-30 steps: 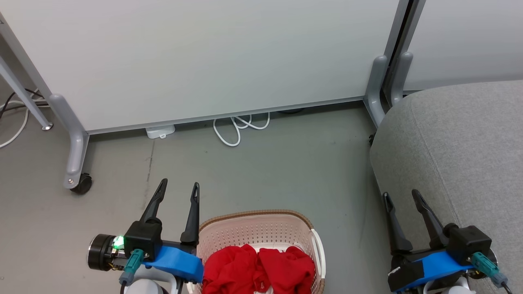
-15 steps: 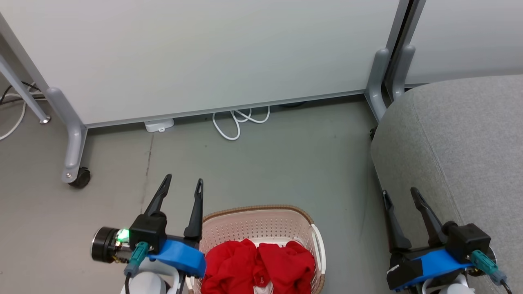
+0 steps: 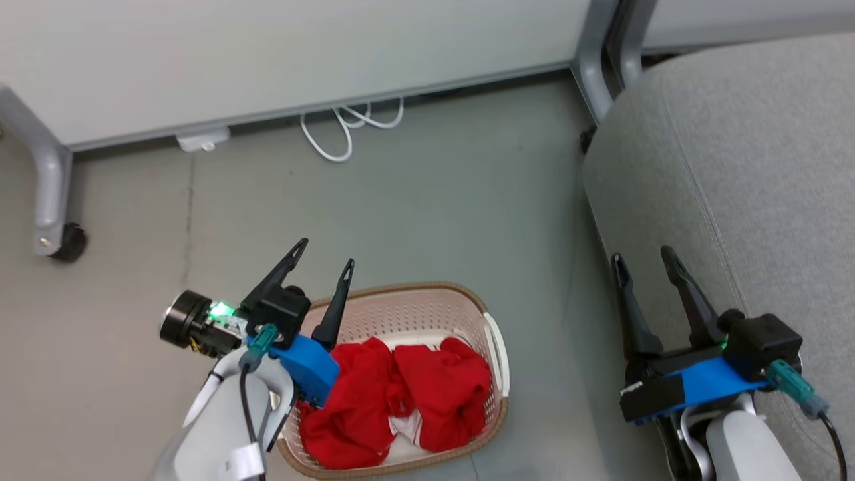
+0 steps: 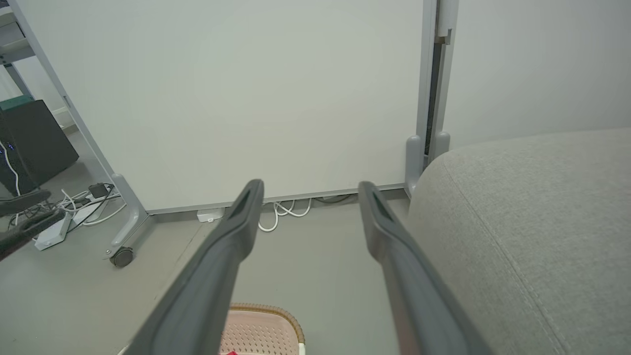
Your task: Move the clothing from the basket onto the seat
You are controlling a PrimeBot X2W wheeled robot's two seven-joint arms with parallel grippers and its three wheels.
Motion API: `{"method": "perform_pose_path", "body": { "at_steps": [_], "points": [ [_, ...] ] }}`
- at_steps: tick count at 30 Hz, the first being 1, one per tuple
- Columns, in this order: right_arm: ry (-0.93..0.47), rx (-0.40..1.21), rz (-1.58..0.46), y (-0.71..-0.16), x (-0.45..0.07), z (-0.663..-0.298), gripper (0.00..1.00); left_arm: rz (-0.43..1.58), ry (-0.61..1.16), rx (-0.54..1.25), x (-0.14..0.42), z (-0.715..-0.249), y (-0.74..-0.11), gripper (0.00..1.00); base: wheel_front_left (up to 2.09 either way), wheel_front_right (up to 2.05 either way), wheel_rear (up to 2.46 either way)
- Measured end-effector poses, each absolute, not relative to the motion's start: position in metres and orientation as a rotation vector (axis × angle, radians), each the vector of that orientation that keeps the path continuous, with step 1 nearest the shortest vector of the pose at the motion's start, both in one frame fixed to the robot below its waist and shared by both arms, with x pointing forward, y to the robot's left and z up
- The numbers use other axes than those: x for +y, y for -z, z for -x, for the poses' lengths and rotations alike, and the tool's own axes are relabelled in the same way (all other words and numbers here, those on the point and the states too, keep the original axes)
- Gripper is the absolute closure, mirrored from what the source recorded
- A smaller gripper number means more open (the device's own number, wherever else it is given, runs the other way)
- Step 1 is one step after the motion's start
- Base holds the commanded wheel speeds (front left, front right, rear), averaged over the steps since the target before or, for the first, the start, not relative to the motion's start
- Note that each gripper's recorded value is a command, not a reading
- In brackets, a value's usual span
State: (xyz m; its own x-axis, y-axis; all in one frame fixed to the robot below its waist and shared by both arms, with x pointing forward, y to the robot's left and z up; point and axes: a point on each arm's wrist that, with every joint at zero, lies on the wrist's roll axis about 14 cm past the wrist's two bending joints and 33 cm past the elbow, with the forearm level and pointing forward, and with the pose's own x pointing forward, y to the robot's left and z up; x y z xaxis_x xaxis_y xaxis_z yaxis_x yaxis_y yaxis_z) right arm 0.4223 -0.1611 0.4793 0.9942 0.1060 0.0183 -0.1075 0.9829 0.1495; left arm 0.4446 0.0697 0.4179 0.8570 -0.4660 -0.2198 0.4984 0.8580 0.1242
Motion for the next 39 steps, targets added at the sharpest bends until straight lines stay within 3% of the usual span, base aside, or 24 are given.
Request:
{"method": "perform_pose_path", "body": {
  "at_steps": [17,25,39],
  "points": [
    [0.0,0.075,-0.142,-0.433,-0.202,-0.458,0.0,-0.525,0.988,0.624,0.035,-0.419,-0.241,0.0,0.0,0.0,0.0],
    [0.01,0.119,-0.128,-0.403,-0.21,-0.48,0.0,-0.704,1.077,0.869,0.065,-0.404,-0.165,0.0,0.0,0.0,0.0],
    [0.032,0.224,-0.116,-0.338,-0.221,-0.497,0.0,-0.921,1.16,1.146,0.09,-0.39,-0.074,0.0,0.0,0.0,0.0]
  ]
}}
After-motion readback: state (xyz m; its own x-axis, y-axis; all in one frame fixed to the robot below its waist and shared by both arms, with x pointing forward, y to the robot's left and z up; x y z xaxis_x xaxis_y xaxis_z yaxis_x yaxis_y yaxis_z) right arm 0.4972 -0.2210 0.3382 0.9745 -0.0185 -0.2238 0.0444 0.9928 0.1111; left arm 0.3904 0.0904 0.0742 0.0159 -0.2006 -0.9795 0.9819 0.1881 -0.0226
